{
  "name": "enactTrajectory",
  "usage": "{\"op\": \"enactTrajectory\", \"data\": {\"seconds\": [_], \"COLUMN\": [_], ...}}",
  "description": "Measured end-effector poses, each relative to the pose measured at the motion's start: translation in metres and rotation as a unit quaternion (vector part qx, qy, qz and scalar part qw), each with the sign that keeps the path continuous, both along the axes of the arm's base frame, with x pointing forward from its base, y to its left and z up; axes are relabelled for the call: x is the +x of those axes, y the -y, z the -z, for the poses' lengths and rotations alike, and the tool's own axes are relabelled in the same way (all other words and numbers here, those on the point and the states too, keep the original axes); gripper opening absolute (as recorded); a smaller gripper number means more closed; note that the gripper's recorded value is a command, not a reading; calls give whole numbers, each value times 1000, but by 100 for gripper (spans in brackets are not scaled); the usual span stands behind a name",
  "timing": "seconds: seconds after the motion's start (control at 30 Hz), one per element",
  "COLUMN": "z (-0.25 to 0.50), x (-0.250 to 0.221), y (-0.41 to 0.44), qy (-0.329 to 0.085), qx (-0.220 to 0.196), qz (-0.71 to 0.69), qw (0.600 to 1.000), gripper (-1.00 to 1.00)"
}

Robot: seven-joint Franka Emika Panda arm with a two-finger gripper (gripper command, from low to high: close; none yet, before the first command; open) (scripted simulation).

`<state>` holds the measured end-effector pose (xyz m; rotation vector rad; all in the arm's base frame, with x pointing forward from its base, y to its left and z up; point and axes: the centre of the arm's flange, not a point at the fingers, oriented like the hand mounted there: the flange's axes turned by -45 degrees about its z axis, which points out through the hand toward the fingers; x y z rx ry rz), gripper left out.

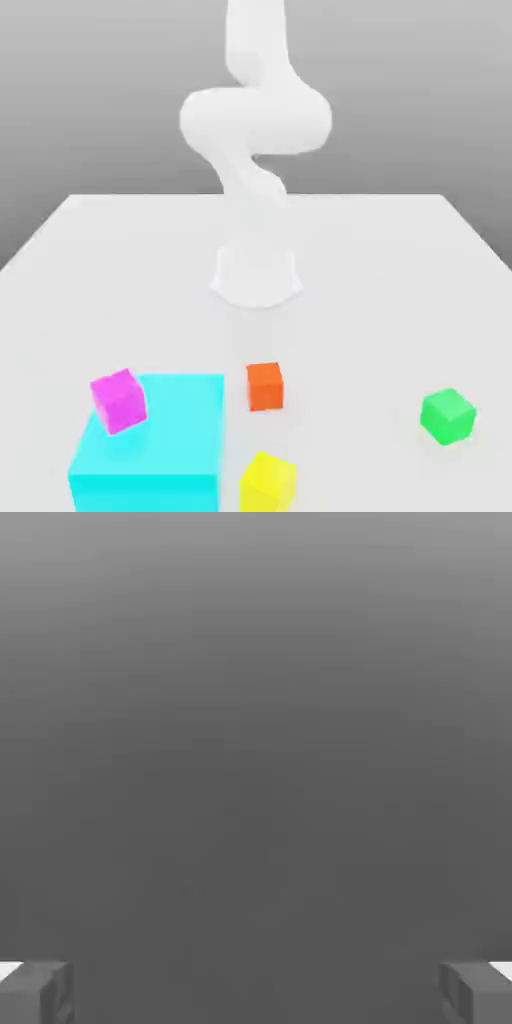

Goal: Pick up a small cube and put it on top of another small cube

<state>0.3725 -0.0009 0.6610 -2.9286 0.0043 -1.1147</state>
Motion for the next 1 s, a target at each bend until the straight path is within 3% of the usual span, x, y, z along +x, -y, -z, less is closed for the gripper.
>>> {"op": "enactTrajectory", "data": {"seconds": [0.13,0.3,0.43,0.6,0.9,0.93,1.0], "z": [99,225,326,454,531,535,535], "x": [33,39,16,-48,-64,-65,-65], "y": [-1,-5,-9,-13,-13,-13,-13], "qy": [-70,-157,-233,-335,-354,-354,-354], "qx": [-3,-9,-17,-25,-28,-29,-29], "qz": [-12,-28,-43,-65,-69,-69,-69], "qw": [997,987,971,940,932,932,932], "gripper": [0,0,0,0,0,-100,-100]}}
